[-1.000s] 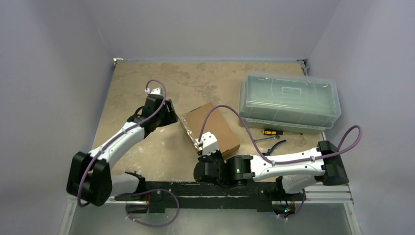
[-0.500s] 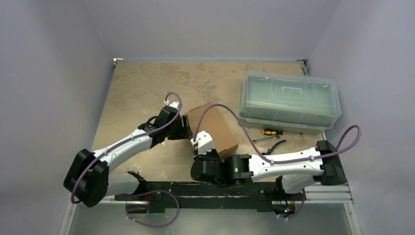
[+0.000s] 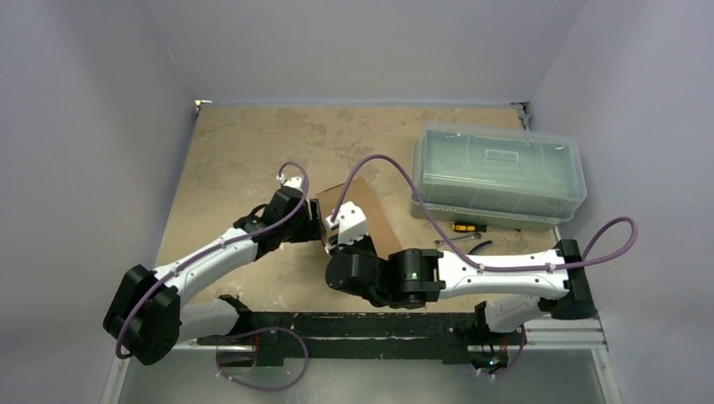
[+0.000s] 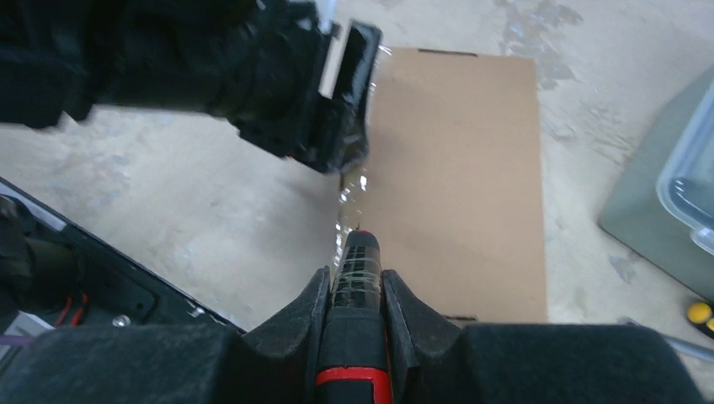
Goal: Unpack the express box
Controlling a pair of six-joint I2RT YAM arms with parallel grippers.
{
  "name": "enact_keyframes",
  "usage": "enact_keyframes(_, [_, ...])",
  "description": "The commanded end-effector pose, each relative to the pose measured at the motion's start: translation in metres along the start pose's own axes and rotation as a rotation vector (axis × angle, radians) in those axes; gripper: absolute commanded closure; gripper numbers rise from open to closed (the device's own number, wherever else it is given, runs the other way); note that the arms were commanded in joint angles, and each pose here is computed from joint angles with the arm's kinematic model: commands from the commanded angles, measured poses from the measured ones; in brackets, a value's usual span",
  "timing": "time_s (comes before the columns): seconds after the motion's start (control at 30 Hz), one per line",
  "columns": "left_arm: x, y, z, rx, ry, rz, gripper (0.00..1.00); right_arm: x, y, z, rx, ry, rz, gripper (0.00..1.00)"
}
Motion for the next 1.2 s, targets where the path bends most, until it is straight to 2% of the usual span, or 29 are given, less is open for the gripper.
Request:
enact_keyframes(0.0, [-0.046, 0.024, -0.007, -0.004, -0.004, -0.066, 0.36, -0.006, 0.027, -0.043, 0.085, -0.059, 0.002, 1.0])
enact_keyframes(0.13, [-0.096, 0.033, 0.002, 0.048, 0.089, -0.134, 0.36, 0.029, 0.041, -0.076, 0.123, -0.11, 0.11, 1.0])
enact_keyframes(0.27, [-0.13, 0.019, 0.01, 0.059, 0.132, -0.178, 0.35, 0.062, 0.045, -0.095, 0.147, -0.191, 0.18, 1.0])
enact_keyframes(0.47, [-0.153, -0.029, 0.01, 0.066, 0.151, -0.134, 0.37, 0.079, 0.032, -0.11, 0.205, -0.267, 0.147, 1.0])
enact_keyframes(0.53, [-0.161, -0.042, 0.007, 0.097, 0.127, -0.153, 0.38, 0.079, 0.019, -0.111, 0.207, -0.297, 0.122, 1.0])
enact_keyframes(0.73, [-0.156, -0.085, 0.013, 0.083, 0.078, -0.037, 0.41, 0.071, -0.012, -0.119, 0.236, -0.297, 0.051, 1.0])
enact_keyframes(0.87, [-0.137, -0.092, 0.023, 0.048, 0.099, -0.006, 0.42, 0.058, -0.029, -0.12, 0.237, -0.284, 0.004, 1.0])
enact_keyframes(1.03, [-0.111, -0.07, 0.049, -0.008, 0.205, 0.005, 0.43, 0.025, -0.062, -0.13, 0.211, -0.26, -0.083, 1.0])
enact_keyframes(1.17, [-0.082, -0.04, 0.071, -0.079, 0.283, -0.006, 0.42, -0.015, -0.11, -0.136, 0.183, -0.189, -0.131, 1.0])
Point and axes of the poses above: each gripper's point midway between its finger pads, its own y axis back along the fingers, its own z axis along the line the jaws close on, x = y × z, the point moved 6 cm from there along y, back along the fingers, and after that the axes turned 5 degrees about -y, right-handed, at the moved point
